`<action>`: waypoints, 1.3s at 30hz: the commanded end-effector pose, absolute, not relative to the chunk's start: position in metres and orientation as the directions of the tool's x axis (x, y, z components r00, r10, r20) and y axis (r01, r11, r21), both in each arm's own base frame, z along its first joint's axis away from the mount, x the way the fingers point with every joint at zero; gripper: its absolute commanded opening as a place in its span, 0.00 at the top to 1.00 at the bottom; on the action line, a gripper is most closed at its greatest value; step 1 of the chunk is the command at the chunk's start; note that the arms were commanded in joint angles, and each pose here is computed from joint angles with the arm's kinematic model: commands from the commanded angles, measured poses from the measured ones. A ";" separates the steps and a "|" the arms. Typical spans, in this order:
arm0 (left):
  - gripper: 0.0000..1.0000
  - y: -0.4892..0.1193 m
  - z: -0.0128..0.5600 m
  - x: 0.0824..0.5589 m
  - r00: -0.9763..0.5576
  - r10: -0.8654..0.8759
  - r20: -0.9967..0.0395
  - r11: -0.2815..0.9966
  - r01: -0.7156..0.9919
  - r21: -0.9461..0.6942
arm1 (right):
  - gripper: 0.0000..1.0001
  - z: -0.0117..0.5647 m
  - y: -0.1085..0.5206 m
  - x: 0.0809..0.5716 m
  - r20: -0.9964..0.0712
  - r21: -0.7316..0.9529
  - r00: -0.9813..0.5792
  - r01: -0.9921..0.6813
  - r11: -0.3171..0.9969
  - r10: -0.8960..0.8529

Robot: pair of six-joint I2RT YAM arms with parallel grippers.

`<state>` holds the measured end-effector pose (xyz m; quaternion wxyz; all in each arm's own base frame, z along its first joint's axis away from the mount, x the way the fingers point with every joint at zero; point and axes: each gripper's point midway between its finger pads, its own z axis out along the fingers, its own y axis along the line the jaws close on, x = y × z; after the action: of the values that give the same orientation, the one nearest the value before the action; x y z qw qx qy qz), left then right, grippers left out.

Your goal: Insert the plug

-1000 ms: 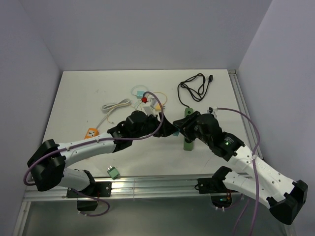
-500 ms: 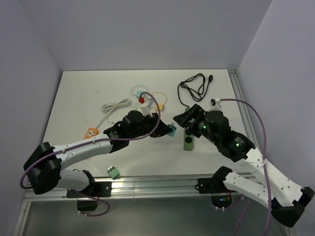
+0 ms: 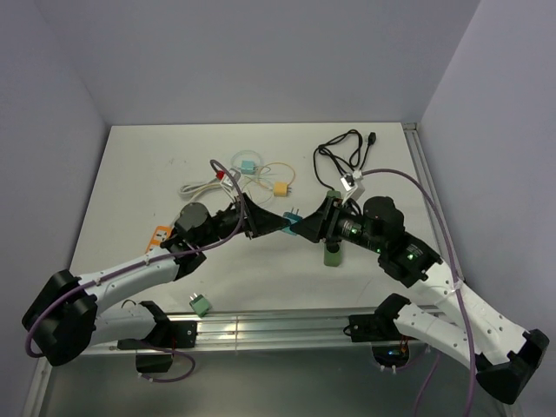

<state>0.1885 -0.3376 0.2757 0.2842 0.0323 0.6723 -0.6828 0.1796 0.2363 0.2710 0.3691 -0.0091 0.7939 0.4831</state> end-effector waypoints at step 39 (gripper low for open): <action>0.30 -0.300 0.302 0.123 -0.621 0.004 -0.784 0.110 0.780 -0.617 | 1.00 0.316 0.254 0.086 -0.778 0.609 -0.621 -0.782 0.130 -0.096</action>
<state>0.1405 -0.3001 0.3087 0.3558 0.2269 0.6772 -0.6027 0.1059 0.2508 0.2912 0.2999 -0.2581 0.7367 0.5484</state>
